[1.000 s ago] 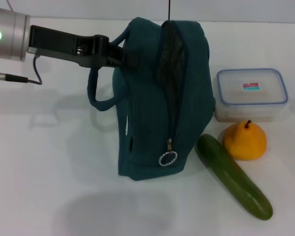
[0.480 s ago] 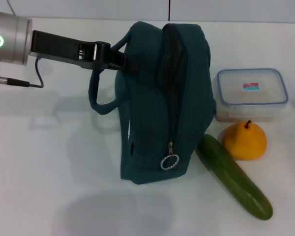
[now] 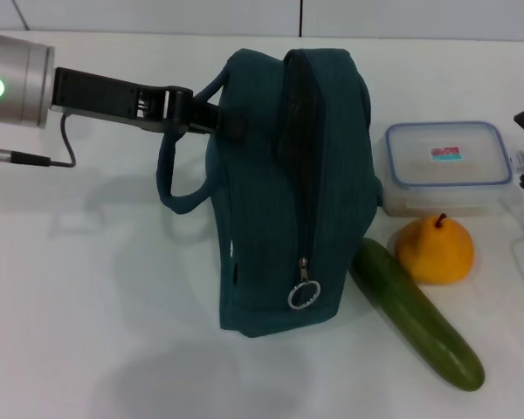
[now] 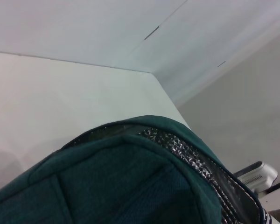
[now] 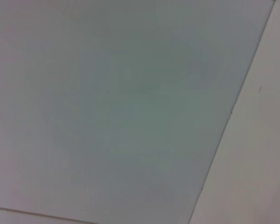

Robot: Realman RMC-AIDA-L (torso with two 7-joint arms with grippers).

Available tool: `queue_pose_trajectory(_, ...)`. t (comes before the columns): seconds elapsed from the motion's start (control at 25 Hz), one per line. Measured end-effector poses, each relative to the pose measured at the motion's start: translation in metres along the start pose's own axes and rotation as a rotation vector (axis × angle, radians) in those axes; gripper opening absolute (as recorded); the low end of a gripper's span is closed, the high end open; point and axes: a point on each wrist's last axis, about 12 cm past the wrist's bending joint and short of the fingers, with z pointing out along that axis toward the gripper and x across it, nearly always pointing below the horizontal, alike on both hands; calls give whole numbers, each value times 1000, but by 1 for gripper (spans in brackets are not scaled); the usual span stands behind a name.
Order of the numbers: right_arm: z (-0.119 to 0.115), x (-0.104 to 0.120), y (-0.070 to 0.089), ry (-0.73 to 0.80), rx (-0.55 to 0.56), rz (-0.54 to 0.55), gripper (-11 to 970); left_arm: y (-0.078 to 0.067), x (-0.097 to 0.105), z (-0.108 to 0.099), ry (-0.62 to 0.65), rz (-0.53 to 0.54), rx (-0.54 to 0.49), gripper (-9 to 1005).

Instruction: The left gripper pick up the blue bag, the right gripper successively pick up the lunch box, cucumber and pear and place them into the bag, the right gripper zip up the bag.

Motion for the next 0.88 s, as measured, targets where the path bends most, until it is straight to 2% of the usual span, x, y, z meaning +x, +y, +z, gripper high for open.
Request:
queue_pose_trajectory(0.48, 4, 0, 3, 11, -7, -8, 743, 0, 3, 0, 2, -5, 6, 51)
queue_pose_trajectory(0.88, 1, 2, -4, 36, 38, -25, 557, -2, 4, 3, 8, -4, 20, 52)
